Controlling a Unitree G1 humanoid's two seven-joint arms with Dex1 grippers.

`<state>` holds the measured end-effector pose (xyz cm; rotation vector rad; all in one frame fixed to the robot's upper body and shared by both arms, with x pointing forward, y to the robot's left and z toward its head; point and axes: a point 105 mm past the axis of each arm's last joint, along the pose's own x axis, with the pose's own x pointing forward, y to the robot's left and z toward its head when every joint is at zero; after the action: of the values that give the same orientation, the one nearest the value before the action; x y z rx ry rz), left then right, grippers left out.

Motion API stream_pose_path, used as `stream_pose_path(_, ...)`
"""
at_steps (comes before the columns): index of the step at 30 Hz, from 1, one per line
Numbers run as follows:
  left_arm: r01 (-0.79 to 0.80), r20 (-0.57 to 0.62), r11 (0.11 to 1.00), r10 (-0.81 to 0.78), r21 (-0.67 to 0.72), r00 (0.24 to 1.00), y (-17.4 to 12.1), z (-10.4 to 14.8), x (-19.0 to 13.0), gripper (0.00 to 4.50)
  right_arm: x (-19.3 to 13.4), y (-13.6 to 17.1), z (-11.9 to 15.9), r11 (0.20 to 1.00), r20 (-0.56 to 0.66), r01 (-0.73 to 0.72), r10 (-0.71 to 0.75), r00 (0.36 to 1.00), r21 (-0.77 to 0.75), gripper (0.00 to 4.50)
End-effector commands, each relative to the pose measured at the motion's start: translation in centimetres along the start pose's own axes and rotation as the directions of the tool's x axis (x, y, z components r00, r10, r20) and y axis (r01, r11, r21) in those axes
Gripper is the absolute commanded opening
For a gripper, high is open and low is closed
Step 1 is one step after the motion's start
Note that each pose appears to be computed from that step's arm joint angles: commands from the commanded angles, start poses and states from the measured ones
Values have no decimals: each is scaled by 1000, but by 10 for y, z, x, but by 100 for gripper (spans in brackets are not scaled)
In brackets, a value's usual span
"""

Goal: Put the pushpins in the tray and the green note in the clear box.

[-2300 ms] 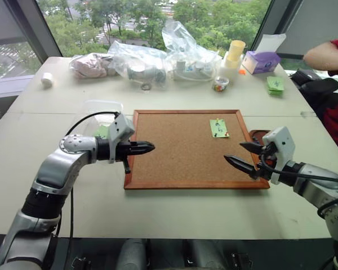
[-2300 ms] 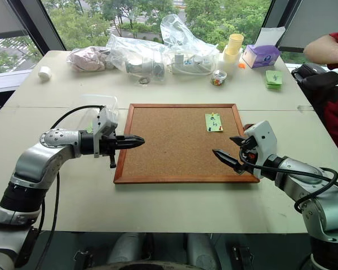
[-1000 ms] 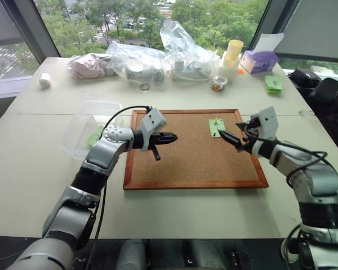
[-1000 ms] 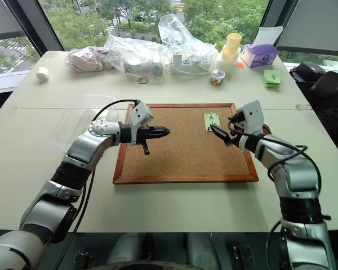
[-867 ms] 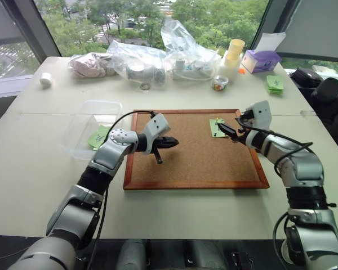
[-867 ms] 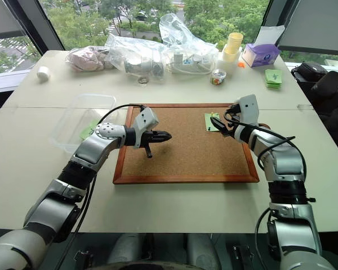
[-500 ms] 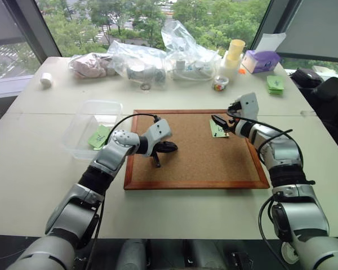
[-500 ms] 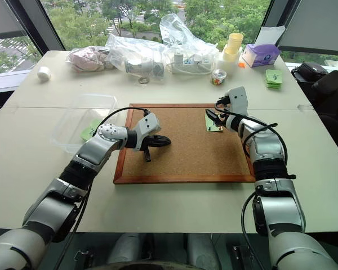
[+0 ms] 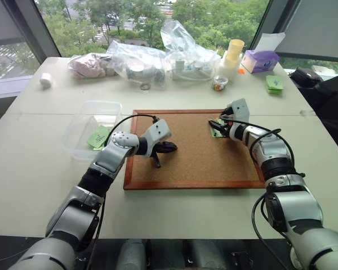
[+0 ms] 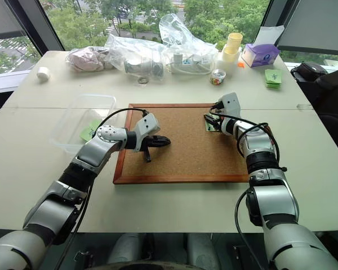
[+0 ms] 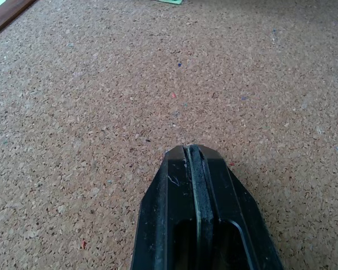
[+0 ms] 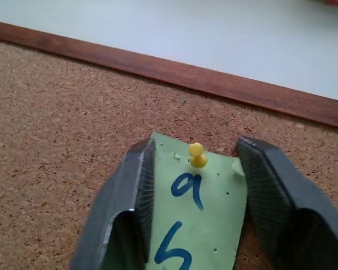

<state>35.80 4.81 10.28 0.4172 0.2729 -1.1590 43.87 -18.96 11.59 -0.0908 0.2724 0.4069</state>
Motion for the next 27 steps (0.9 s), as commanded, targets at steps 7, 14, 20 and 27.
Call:
stream_pose_path(7, -16, -27, 1000, 16, -12, 1000, 0, -9, -2, 0, 2, 0, 18, 1000, 61, -3, 4, 998, -21, 9)
stream_pose_path(14, -9, -31, 1000, 8, -14, 999, -3, -10, -1, 0, 0, -6, 26, 997, 120, 50, -43, 992, -58, 9)
stream_pose_path(20, 1, -41, 1000, -2, -20, 999, -6, -13, 0, 0, -3, -12, 36, 994, 185, 94, -84, 979, -47, 9)
stream_pose_path(27, 10, -43, 1000, -11, -25, 999, -9, -14, 0, 0, -5, -13, 38, 995, 213, 98, -93, 973, -15, 9)
